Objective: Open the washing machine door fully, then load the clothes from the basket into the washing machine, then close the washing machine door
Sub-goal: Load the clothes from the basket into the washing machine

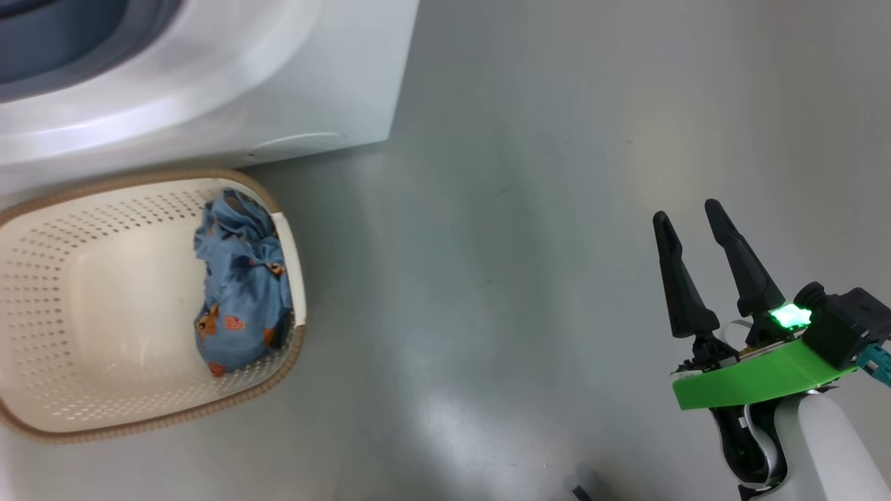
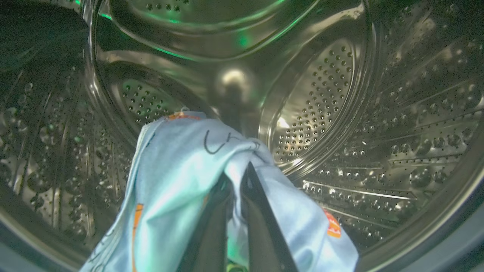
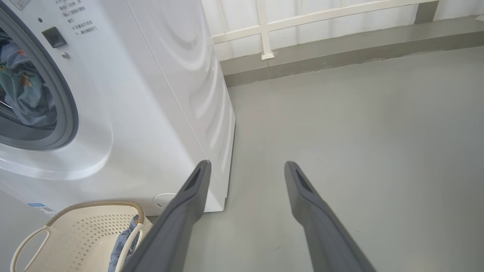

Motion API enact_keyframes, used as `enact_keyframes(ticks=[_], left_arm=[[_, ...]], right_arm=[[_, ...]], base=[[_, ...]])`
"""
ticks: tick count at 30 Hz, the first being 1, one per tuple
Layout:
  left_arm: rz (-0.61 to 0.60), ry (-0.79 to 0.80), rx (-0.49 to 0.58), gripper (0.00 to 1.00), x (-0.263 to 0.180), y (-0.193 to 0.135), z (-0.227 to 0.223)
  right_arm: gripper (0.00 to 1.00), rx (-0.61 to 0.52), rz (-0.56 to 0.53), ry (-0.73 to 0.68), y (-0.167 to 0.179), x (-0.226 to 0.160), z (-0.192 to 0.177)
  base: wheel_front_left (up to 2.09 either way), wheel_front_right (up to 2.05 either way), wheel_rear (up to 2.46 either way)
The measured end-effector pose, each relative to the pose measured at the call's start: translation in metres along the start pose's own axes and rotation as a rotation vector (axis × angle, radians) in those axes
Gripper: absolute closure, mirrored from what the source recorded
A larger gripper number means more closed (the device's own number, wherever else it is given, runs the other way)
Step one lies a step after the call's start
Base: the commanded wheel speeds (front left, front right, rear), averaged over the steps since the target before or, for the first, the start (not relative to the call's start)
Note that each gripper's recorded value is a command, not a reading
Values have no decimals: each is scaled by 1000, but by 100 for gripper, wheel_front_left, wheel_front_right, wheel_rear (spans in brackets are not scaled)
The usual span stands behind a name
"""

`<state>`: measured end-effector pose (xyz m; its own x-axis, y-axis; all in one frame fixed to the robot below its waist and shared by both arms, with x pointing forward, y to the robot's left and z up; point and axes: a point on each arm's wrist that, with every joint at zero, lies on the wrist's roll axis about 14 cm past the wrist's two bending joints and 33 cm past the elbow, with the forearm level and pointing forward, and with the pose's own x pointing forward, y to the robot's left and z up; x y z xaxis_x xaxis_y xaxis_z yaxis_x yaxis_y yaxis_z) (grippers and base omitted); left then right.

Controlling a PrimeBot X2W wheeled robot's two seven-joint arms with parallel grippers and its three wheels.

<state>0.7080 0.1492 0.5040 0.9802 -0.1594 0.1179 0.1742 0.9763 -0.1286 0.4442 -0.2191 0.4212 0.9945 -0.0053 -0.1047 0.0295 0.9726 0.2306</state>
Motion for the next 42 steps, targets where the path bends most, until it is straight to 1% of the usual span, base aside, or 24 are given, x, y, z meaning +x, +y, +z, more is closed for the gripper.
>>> enact_keyframes(ticks=[2,3,4,7,14,21,26,35,40,41,42], left_arm=[[0,-19,-2,100,6,0,2],[4,-18,-5,62,8,0,0],[7,-10,-6,0,8,0,-5],[13,4,-5,0,9,1,-12],[30,14,0,0,5,6,-13],[27,66,16,0,-12,2,-28],[37,117,-14,0,-35,-3,-44],[66,166,-48,0,-87,-5,-58],[79,184,-54,0,-121,-6,-59],[79,184,-54,0,-121,-6,-59],[85,184,-56,0,-134,-5,-57]], right_arm=[[0,-4,-11,8,-4,-1,-3],[0,-4,-16,12,-5,-2,-4],[0,-4,-21,15,-6,-2,-5],[0,-1,-28,19,-7,-3,-7],[0,8,-19,15,-3,-2,-6],[0,4,-4,2,0,-2,-1],[0,-3,13,-17,3,-2,8],[0,-8,55,-37,13,0,17],[0,-15,66,-53,15,-2,25],[0,-15,66,-53,15,-2,25],[0,-17,71,-54,16,-4,26]], base=[[0,0,0],[0,0,0],[0,0,0],[0,0,0],[0,0,0],[0,0,0],[0,0,0],[0,0,0],[0,0,0],[0,0,0],[0,0,0]])
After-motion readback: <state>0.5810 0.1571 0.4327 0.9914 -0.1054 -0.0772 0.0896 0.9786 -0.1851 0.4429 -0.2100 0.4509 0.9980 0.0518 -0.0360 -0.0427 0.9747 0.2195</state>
